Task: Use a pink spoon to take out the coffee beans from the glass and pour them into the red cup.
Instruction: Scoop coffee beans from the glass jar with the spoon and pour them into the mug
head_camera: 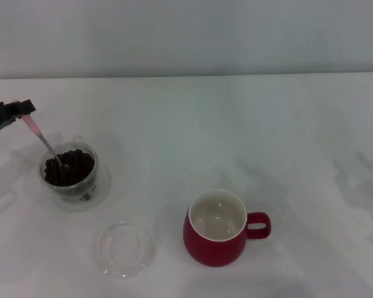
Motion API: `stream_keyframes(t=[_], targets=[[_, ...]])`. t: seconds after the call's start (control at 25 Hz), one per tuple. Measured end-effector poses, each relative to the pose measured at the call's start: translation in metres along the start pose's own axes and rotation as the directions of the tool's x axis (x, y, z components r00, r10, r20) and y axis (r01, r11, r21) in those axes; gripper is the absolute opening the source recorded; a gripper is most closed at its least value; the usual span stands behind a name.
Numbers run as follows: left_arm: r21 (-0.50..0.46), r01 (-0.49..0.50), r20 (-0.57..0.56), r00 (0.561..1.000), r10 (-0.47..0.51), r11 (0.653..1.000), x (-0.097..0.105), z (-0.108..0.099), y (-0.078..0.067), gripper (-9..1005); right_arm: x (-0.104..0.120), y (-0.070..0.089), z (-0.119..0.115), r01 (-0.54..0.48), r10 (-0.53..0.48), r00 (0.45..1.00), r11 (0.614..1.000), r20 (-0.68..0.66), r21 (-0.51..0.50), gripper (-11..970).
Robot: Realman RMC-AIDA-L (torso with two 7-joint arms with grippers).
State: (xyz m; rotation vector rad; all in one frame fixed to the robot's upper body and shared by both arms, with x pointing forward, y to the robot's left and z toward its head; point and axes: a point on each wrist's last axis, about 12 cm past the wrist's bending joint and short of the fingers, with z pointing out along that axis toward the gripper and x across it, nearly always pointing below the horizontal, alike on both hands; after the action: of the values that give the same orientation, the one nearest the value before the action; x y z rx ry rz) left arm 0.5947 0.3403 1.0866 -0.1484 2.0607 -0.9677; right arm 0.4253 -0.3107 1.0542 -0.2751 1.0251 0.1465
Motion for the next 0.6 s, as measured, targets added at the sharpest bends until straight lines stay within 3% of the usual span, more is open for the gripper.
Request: stream_keyframes(t=[0.6], targets=[[0.045,0.197,0.054,0.978,-0.199,0.979,0.032,-0.001,0.005,130,0.003,-0.003,0.003,0.017,-0.017,1.000,1.000,-0.015,-0.011,528]])
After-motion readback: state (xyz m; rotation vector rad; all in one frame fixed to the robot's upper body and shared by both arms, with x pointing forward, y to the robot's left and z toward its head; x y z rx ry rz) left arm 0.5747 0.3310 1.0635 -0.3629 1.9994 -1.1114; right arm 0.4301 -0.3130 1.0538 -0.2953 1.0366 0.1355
